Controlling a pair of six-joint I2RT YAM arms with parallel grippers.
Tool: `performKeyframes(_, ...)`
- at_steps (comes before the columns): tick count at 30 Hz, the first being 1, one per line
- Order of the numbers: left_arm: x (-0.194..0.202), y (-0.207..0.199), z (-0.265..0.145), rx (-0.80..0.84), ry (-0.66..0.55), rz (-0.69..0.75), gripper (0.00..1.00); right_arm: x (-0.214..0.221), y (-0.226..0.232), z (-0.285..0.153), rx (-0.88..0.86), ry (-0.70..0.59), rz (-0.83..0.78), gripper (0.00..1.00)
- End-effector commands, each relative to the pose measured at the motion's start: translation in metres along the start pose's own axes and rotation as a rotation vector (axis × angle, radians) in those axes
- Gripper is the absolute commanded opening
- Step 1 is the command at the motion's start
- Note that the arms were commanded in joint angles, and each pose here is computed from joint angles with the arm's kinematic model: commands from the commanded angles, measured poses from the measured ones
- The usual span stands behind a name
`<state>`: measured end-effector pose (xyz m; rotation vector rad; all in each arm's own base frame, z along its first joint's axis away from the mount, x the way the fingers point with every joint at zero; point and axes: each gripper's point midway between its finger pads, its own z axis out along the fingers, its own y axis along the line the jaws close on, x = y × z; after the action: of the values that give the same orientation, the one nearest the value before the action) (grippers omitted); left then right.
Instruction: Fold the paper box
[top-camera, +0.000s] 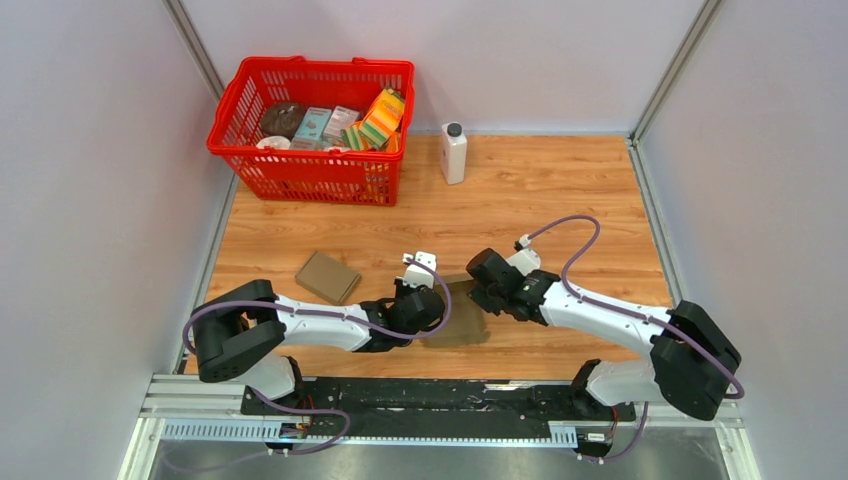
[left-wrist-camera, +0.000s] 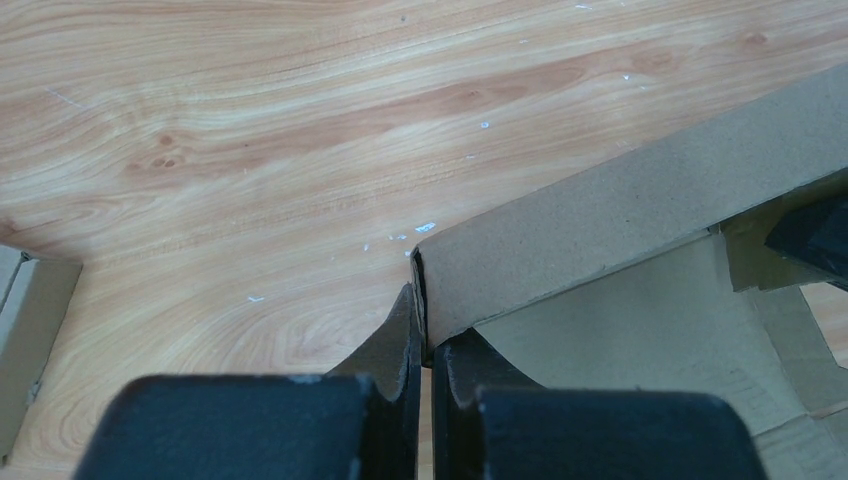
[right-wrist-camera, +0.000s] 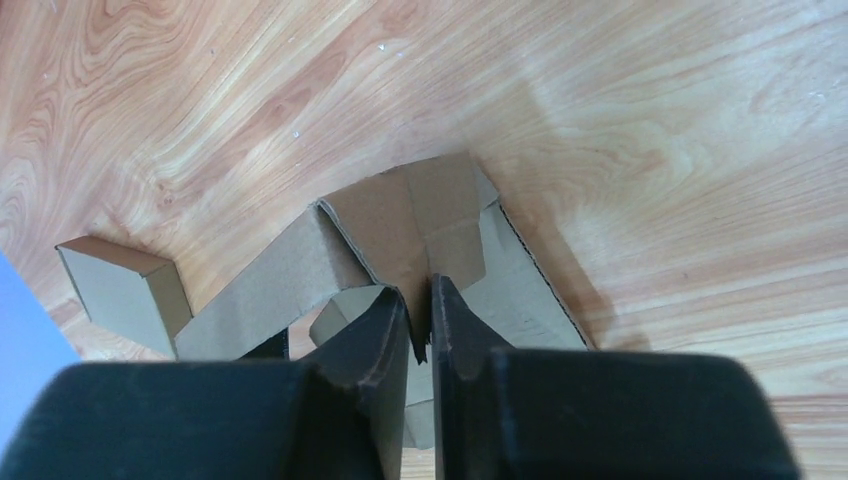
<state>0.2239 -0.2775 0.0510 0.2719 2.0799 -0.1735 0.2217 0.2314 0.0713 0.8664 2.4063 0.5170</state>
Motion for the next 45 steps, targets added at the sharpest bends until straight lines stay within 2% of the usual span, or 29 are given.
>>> performKeyframes(1, 0.006, -0.004, -0.002, 0.017, 0.017, 0.014, 0.0, -0.015, 0.016, -0.001, -0.032, -0.074, -0.069, 0.2)
performKeyframes(4, 0.008, -0.002, -0.002, 0.014, 0.02, 0.018, 0.0, -0.02, 0.018, -0.01, -0.083, -0.085, -0.207, 0.37)
performKeyframes(5, 0.008, -0.002, -0.002, 0.013, 0.019, 0.024, 0.0, -0.017, 0.017, -0.014, -0.114, -0.059, -0.377, 0.43)
performKeyframes(7, 0.008, 0.001, -0.003, 0.008, 0.02, 0.034, 0.0, -0.02, 0.02, -0.03, -0.18, -0.047, -0.514, 0.51)
performKeyframes(8, 0.008, 0.001, -0.003, 0.008, 0.014, 0.036, 0.0, -0.018, 0.018, -0.037, -0.218, -0.023, -0.636, 0.6)
performKeyframes(10, 0.01, 0.004, -0.002, -0.002, 0.013, 0.043, 0.0, -0.023, 0.03, -0.058, -0.331, -0.022, -0.71, 0.75)
performKeyframes(11, 0.01, 0.005, -0.001, -0.008, 0.013, 0.049, 0.0, -0.016, 0.03, -0.067, -0.392, 0.022, -0.795, 0.76)
performKeyframes(12, 0.01, 0.005, -0.001, -0.008, 0.014, 0.05, 0.0, -0.026, 0.034, -0.08, -0.402, -0.014, -0.81, 0.76)
performKeyframes(14, 0.013, 0.007, -0.002, -0.008, 0.019, 0.051, 0.0, -0.056, 0.022, -0.084, -0.316, -0.142, -0.815, 0.77)
performKeyframes(16, 0.015, 0.009, -0.003, -0.006, 0.018, 0.048, 0.0, -0.078, 0.0, -0.07, -0.238, -0.202, -0.812, 0.75)
performKeyframes(21, 0.015, 0.014, -0.007, -0.005, 0.021, 0.054, 0.0, -0.064, -0.018, -0.046, -0.269, -0.101, -0.878, 0.67)
performKeyframes(22, 0.017, 0.016, -0.007, -0.006, 0.023, 0.057, 0.0, -0.06, -0.023, -0.042, -0.262, -0.081, -0.895, 0.6)
performKeyframes(25, 0.016, 0.016, -0.008, 0.007, 0.026, 0.059, 0.0, -0.046, -0.018, -0.04, -0.33, -0.04, -0.945, 0.51)
performKeyframes(27, 0.016, 0.016, -0.009, 0.012, 0.023, 0.058, 0.0, -0.043, -0.008, -0.04, -0.379, -0.054, -0.958, 0.48)
performKeyframes(28, 0.015, 0.016, -0.01, 0.015, 0.022, 0.059, 0.0, -0.031, -0.004, -0.043, -0.429, 0.0, -0.959, 0.45)
performKeyframes(33, 0.014, 0.014, -0.01, 0.028, 0.026, 0.072, 0.0, -0.004, -0.001, -0.038, -0.469, 0.08, -1.002, 0.45)
performKeyframes(39, 0.012, 0.014, -0.012, 0.028, 0.021, 0.067, 0.0, 0.015, -0.005, -0.034, -0.423, 0.139, -1.039, 0.47)
performKeyframes(42, 0.011, 0.014, -0.011, 0.026, 0.021, 0.063, 0.0, 0.023, 0.006, -0.036, -0.497, 0.1, -1.036, 0.47)
performKeyframes(45, 0.012, 0.014, -0.012, 0.026, 0.028, 0.066, 0.0, 0.012, 0.017, -0.033, -0.486, -0.02, -1.048, 0.49)
